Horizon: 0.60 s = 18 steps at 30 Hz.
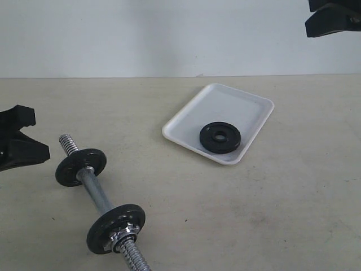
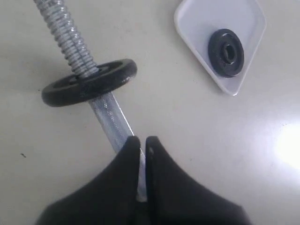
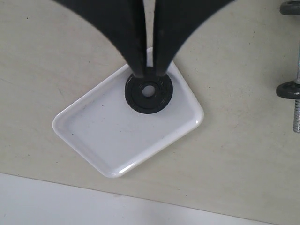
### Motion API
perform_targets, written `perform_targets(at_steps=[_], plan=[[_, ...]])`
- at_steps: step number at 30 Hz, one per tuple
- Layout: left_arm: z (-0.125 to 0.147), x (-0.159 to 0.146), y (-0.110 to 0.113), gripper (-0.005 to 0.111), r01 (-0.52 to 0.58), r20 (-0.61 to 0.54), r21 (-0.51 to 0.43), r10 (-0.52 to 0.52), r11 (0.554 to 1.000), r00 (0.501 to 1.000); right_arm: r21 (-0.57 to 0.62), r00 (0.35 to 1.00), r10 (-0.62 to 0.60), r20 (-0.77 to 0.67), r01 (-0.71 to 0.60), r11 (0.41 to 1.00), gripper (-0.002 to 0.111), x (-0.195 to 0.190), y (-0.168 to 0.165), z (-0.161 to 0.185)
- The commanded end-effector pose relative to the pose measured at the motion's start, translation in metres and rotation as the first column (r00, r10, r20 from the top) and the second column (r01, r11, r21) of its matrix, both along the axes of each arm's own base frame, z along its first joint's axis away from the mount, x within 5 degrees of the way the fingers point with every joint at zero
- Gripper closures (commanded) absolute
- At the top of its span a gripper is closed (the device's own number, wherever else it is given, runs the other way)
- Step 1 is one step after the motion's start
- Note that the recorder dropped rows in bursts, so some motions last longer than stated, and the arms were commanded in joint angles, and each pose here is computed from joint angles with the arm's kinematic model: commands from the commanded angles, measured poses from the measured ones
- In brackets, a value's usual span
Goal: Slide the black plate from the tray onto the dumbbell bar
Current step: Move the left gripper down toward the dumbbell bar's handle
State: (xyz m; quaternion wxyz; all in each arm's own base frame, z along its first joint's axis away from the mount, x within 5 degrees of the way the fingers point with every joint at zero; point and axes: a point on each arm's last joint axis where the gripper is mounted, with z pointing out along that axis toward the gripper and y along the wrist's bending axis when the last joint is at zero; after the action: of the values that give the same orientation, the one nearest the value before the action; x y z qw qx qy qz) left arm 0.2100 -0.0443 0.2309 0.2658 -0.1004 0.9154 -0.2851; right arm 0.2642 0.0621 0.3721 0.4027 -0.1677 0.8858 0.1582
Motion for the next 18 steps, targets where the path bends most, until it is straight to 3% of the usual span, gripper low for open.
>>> perform_targets(at_steps=[1, 4, 7, 10, 14, 18], plan=[[-0.0023, -0.0066, -0.0039, 0.102, 0.056, -0.054, -0.024, -0.058, 0.998, 0.997, 0.001, 1.0, 0.002, 0.008, -0.002, 1.0, 0.107, -0.0023, 0.0001, 0.0017], [-0.0031, -0.0113, -0.0069, 0.1, 0.104, -0.088, -0.042, -0.108, 0.994, 0.99, 0.002, 1.0, 0.001, 0.005, -0.001, 1.0, 0.107, -0.0024, 0.0001, 0.0016], [-0.0032, -0.0139, -0.0087, 0.089, 0.138, -0.1, -0.051, -0.143, 0.989, 0.985, 0.002, 1.0, 0.001, 0.005, -0.001, 1.0, 0.107, -0.0024, 0.0001, 0.0016], [-0.0032, -0.0154, -0.0097, 0.065, 0.151, -0.11, -0.06, -0.157, 0.987, 0.981, 0.002, 1.0, 0.001, 0.005, -0.001, 1.0, 0.107, -0.0024, 0.0001, 0.0016], [-0.0041, -0.0151, -0.009, 0.016, 0.114, -0.129, -0.071, -0.123, 0.991, 0.984, 0.003, 1.0, 0.004, -0.001, -0.004, 1.0, 0.107, -0.0028, 0.0003, 0.0013], [-0.0094, -0.0148, -0.0063, 0.004, -0.026, -0.19, -0.108, 0.005, 0.994, 0.982, 0.007, 1.0, 0.005, -0.003, -0.005, 1.0, 0.107, -0.003, 0.0006, 0.0013]])
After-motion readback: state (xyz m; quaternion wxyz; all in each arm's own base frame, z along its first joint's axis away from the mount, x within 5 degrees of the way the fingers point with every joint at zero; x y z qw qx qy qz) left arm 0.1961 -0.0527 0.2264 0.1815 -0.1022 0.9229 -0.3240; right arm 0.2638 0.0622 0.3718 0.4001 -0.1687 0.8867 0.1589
